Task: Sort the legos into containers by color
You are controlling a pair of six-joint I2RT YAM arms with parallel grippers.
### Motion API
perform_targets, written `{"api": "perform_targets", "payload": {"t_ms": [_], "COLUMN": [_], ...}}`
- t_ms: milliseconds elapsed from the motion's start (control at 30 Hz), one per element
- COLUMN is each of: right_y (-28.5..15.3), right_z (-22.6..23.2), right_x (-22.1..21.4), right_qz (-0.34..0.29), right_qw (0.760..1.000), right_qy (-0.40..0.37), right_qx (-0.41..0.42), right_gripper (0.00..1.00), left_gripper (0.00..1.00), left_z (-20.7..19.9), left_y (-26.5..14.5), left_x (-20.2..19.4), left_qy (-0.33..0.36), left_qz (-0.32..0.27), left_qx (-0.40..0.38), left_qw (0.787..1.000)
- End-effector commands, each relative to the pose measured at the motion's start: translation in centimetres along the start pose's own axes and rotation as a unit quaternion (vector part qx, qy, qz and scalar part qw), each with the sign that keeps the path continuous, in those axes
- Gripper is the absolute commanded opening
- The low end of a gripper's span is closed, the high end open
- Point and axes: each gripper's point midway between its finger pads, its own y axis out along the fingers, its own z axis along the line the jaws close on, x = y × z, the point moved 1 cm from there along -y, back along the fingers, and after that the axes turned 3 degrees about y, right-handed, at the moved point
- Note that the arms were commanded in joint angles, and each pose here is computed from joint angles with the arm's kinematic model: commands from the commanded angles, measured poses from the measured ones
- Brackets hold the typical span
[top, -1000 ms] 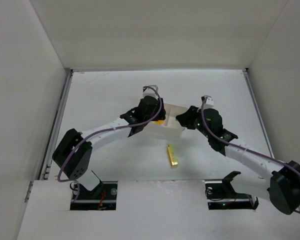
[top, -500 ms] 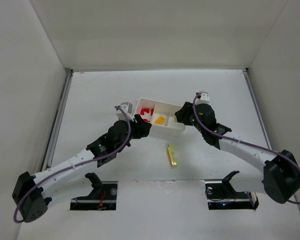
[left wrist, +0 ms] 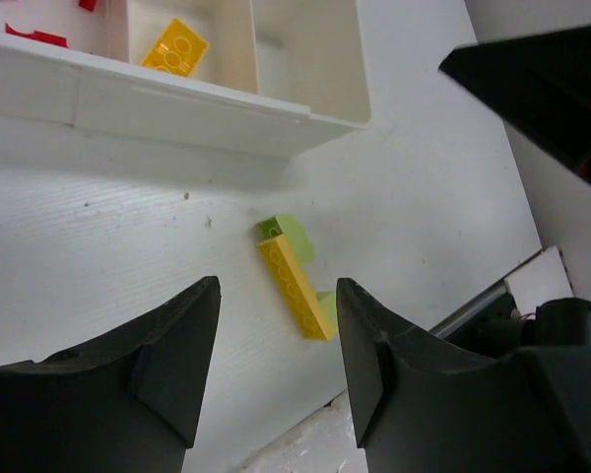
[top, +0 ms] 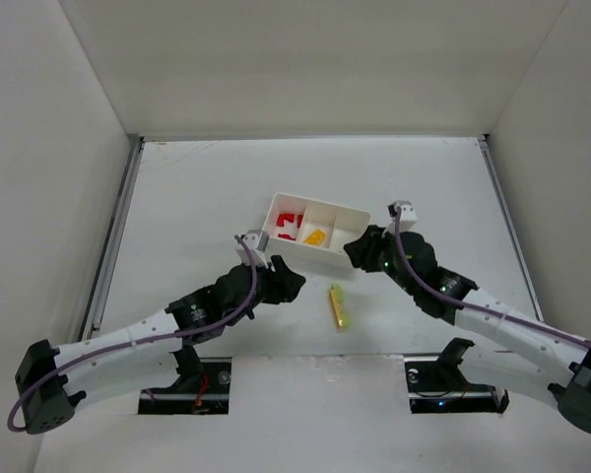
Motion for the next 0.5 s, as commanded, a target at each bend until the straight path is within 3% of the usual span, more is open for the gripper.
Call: {"api": "perform_targets", "payload": {"t_ms": [0,167,467], "right_y": [-2.0,-3.9,-6.5], "right_z": [-1.8,-2.3,-2.1], "right_x": [-5.7,-12.0,-18.0], "right_qz": [0.075,0.162,0.245], "right_qw": [0.997,0.985,0.967], "right_qy": [0.001,0.011,-0.001], "right_qx": [-0.034,-0.051,-0.068], "right_gripper": [0.43,0.62,0.67], "left_gripper": [0.48,0.48,0.48], "left_z": [0.1,-0.2,1.4], "left_y": [0.2,0.6,1.6], "left_x": [-1.3,-1.3,-2.8], "left_qy": [-0.022,-0.047,-0.145], "left_qz": [0.012,0.013,0.037], "left_qx": [0.002,-0.005,0.002], "left_qw": [1.0,0.999,0.989]}}
